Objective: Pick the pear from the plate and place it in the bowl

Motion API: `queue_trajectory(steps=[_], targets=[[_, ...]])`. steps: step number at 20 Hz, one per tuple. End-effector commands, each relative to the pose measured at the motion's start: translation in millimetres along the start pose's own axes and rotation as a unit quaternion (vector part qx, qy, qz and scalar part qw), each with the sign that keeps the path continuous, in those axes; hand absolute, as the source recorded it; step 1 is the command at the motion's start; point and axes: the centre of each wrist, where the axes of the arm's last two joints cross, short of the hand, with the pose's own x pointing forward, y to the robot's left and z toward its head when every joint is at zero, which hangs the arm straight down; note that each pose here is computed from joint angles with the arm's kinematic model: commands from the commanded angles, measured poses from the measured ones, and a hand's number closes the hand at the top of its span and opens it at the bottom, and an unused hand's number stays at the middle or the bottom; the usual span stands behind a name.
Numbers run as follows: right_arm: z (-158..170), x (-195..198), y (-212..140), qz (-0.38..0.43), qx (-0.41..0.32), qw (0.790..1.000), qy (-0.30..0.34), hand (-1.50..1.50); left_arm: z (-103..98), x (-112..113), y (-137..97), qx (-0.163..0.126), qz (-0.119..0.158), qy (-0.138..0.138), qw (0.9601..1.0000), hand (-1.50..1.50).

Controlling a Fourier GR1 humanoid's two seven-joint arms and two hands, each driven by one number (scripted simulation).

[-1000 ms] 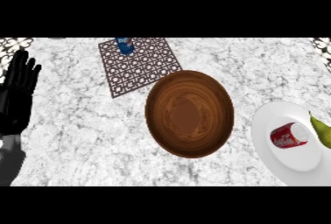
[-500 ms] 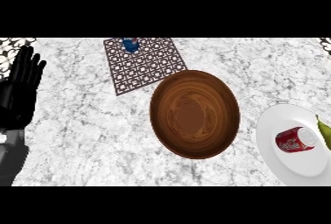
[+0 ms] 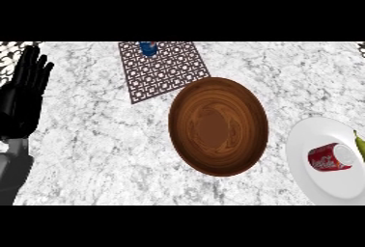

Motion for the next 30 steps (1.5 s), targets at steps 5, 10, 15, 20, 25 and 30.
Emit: queue_trajectory(steps=[5, 10, 15, 20, 25, 30], targets=[[-16, -34, 44, -0.041, 0.067, 0.996, -0.052, -1.50, -5, -2, -5, -0.017, 0.006, -0.010, 0.9998, 0.00], [-36, -45, 58, -0.047, 0.081, 0.994, -0.049, -1.50, -7, 1, -16, 0.003, 0.004, -0.002, 1.0000, 0.00], [-50, -64, 60, -0.036, 0.078, 0.996, -0.036, -1.50, -9, -6, -7, 0.000, 0.001, 0.003, 1.0000, 0.00], [-61, -77, 74, -0.042, 0.088, 0.994, -0.038, -1.50, 10, -1, 2, 0.011, -0.007, 0.002, 0.9999, 0.00], [-89, -83, 82, -0.036, 0.082, 0.994, -0.070, -1.50, 5, -20, 0, 0.007, -0.006, 0.005, 0.9999, 0.00], [-92, -89, 78, -0.046, 0.081, 0.992, -0.085, -1.50, 3, -3, -3, 0.010, -0.001, 0.002, 0.9999, 0.00]])
